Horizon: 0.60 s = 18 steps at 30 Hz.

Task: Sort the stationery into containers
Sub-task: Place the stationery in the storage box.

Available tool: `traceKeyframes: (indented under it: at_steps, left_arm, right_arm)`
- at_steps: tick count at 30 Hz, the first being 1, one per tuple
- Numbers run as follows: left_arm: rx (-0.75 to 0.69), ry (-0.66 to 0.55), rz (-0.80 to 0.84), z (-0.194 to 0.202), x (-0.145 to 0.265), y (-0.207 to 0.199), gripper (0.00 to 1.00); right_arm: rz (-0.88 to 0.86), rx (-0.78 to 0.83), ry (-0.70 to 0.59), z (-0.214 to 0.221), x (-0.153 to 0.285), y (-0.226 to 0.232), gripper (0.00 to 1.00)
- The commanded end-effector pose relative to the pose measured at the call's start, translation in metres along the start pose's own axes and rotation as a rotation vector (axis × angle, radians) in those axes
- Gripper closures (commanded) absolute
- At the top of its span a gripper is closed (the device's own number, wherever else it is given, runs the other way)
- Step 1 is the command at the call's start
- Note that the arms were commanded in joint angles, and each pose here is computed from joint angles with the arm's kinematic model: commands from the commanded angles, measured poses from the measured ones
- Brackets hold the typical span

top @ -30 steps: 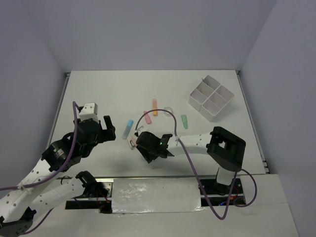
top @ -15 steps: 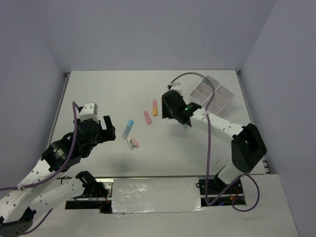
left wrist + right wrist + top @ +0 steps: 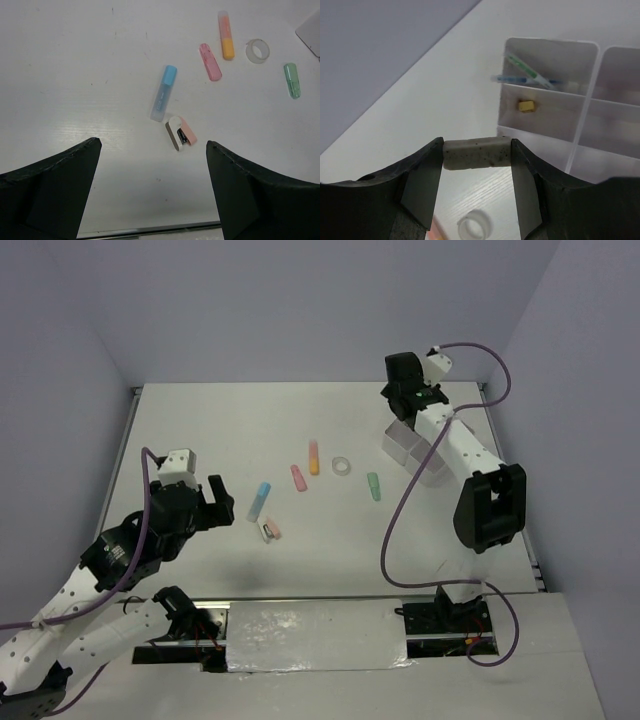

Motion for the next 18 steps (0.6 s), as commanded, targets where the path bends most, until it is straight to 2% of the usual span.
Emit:
traceKeyframes:
  at_steps: [1,8,18]
  left_arm:
    - [0.000,-0.028,0.034,-0.005,0.001,-0.003,0.01]
    - [-0.010,-0.020,0.046,-0.004,0.000,-0.005,0.01]
    - [-0.013,-0.014,0.030,-0.004,-0.003,-0.005,0.01]
  right_arm:
    - [0.139,-0.063,-0.014,-0.005,-0.014,-0.022,0.58]
    - [0.168,-0.075,0.015,0.001,-0.036,-0.049,0.56]
    - [0.154,-0.069,0.076,0.016,-0.057,-0.058,0.50]
Point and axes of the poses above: each gripper's point midway between its finger pads, its own x axis back along the fingers, its own y axis along the line the jaws close on, z = x × y, the point moved 8 cm from there along x, back along the fingers, and after that the axes turned 7 degrees about x, right-handed, at the moved point
